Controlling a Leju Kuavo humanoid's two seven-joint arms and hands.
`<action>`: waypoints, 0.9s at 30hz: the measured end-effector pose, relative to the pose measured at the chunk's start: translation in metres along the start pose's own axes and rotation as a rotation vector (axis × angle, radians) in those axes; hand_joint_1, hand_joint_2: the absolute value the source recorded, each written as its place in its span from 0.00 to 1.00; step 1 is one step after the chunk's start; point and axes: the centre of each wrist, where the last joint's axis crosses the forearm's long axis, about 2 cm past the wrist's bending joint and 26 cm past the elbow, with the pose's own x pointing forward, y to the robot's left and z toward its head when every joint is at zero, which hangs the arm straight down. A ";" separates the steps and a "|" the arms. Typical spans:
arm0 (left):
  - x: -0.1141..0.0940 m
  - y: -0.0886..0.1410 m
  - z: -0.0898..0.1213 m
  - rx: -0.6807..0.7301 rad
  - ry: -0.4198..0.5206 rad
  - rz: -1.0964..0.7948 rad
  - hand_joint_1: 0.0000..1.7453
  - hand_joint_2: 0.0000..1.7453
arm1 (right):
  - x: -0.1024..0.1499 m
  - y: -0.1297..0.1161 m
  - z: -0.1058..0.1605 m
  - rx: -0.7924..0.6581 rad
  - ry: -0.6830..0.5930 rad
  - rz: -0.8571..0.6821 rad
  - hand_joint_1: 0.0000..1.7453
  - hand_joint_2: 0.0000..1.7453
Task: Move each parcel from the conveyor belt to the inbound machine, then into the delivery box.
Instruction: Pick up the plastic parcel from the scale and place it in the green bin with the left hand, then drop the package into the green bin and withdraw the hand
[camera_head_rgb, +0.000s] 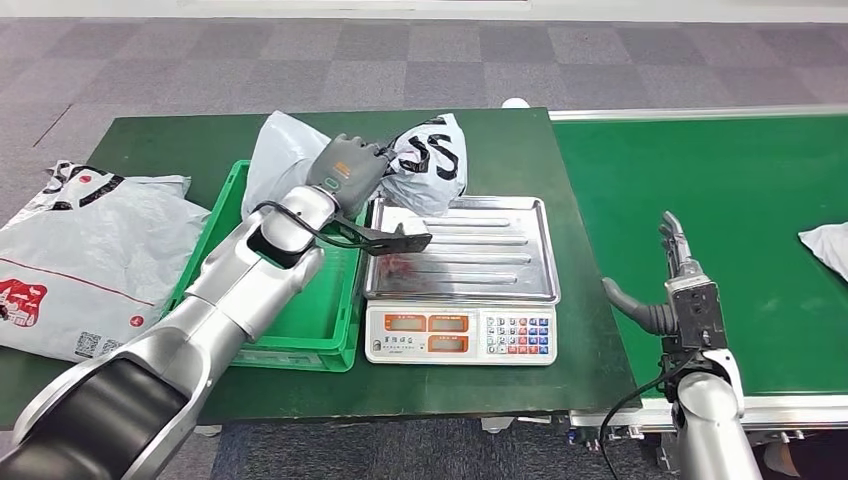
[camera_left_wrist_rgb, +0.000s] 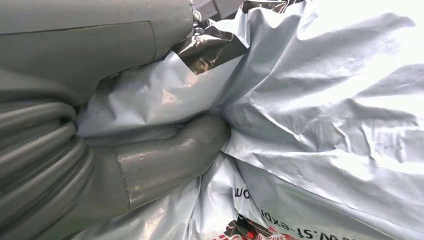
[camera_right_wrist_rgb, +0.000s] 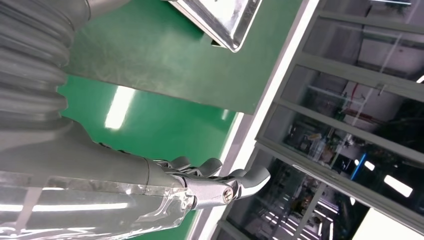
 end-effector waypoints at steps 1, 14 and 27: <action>-0.002 -0.002 0.001 -0.011 0.013 0.012 1.00 1.00 | 0.001 -0.001 0.000 -0.002 -0.002 0.001 0.00 1.00; -0.042 -0.042 0.023 -0.269 0.402 0.190 1.00 1.00 | 0.003 -0.001 0.025 -0.024 0.015 0.057 0.00 1.00; -0.061 -0.046 0.026 -0.427 0.537 0.127 0.00 1.00 | 0.007 -0.003 0.011 -0.065 0.003 0.034 0.00 1.00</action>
